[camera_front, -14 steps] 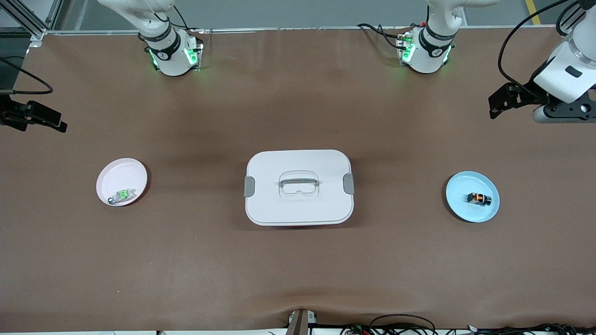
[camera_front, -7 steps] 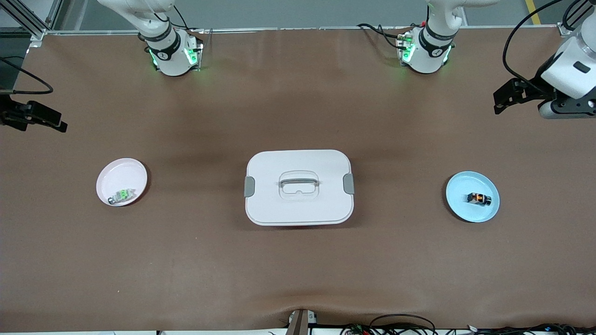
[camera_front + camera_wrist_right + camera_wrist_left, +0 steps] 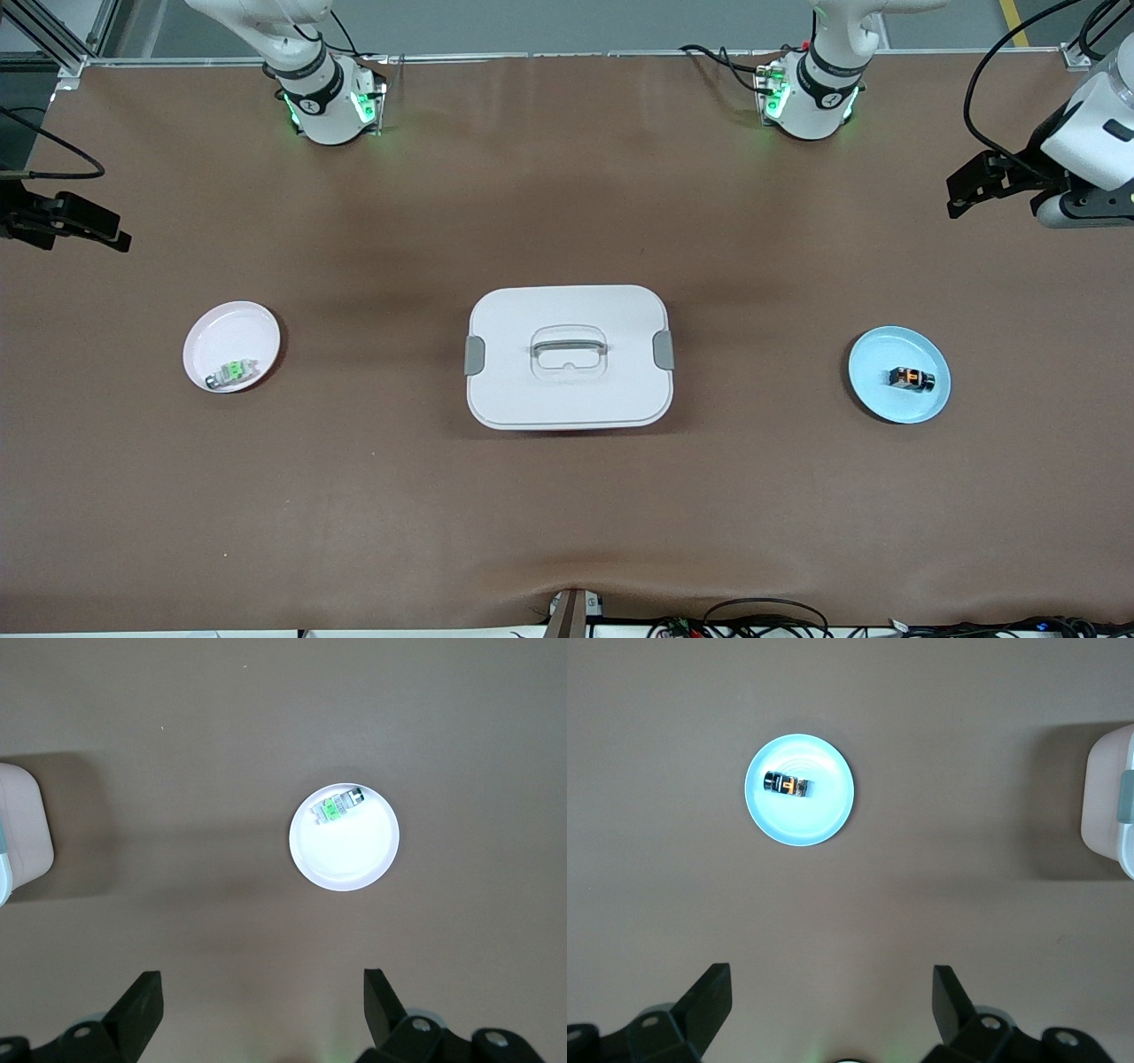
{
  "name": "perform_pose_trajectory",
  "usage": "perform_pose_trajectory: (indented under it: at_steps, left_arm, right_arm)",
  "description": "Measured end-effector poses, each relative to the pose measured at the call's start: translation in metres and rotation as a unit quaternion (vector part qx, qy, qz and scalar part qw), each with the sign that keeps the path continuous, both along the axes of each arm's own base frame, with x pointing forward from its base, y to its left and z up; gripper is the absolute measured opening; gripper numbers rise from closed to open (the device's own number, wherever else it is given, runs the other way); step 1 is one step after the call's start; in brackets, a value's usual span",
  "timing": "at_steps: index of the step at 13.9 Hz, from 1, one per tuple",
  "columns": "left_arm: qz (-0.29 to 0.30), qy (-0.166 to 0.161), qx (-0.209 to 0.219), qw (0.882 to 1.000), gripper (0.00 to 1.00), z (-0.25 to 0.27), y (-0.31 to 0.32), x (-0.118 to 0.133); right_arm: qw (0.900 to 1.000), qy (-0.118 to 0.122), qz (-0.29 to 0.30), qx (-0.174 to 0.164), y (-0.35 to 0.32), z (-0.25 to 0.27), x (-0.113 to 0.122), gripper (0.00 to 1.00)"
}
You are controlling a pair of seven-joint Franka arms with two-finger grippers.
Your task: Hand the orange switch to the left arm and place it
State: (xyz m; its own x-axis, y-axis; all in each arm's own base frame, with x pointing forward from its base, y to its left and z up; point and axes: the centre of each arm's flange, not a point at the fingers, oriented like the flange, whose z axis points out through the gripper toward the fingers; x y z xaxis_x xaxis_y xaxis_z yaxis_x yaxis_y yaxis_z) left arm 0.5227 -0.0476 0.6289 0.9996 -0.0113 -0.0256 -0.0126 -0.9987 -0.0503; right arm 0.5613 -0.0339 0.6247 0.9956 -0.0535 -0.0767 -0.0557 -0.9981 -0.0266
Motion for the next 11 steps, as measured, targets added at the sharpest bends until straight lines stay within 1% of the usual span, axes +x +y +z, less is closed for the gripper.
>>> perform_pose_trajectory:
  at_steps: [5,11]
  left_arm:
    - [0.0,-0.007,-0.001,1.0,1.0,0.007,0.0,0.0]
    - [0.001,-0.005,-0.001,1.0,1.0,0.011,0.001,-0.001]
  right_arm:
    - [1.0,0.0,0.003,0.0,0.003,0.0,0.0,1.0]
    - [1.0,0.001,0.007,-0.002,0.008,-0.001,0.001,1.0]
